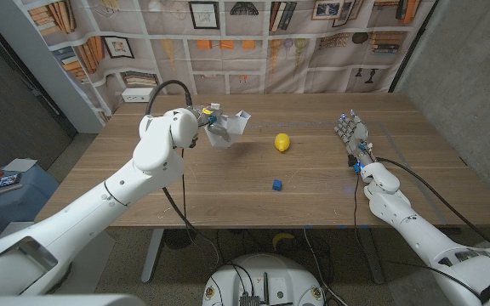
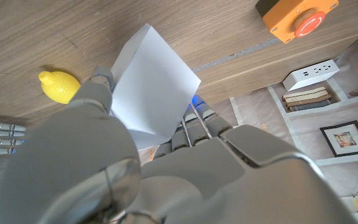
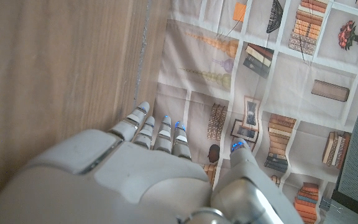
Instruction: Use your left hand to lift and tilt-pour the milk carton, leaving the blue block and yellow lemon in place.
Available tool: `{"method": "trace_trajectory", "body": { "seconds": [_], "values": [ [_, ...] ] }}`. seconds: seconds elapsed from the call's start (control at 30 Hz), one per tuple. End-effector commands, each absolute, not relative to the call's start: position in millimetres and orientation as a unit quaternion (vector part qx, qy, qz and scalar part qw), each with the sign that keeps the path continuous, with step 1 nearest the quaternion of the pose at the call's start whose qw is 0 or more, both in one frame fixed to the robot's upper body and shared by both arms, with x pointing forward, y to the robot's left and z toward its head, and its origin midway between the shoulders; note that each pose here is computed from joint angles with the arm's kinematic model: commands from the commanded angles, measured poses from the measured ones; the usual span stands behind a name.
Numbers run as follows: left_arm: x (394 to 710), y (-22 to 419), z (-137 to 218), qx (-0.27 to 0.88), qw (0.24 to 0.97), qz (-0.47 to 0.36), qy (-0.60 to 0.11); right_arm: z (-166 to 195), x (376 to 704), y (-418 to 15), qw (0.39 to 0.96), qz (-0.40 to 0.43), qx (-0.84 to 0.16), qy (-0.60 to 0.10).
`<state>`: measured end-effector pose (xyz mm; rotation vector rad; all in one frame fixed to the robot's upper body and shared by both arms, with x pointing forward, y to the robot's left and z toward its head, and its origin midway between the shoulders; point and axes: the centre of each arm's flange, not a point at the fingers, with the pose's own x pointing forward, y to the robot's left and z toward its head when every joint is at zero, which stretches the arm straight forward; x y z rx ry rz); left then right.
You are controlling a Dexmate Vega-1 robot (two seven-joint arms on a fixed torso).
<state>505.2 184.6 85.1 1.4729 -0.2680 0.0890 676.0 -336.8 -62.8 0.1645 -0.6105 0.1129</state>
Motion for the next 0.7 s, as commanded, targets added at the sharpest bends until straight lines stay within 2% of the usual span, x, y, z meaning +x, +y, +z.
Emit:
{"method": "trace_trajectory", "body": {
  "seconds": [0.03, 0.7],
  "values": [
    [511, 184, 63, 0.638, 0.754, 0.066, -0.143, -61, 678, -337, 0.949, 0.05, 0.084, -0.301],
    [521, 178, 23, 0.582, 0.79, 0.089, -0.169, -66, 675, -342, 0.95, 0.04, 0.087, -0.298]
  ]
}}
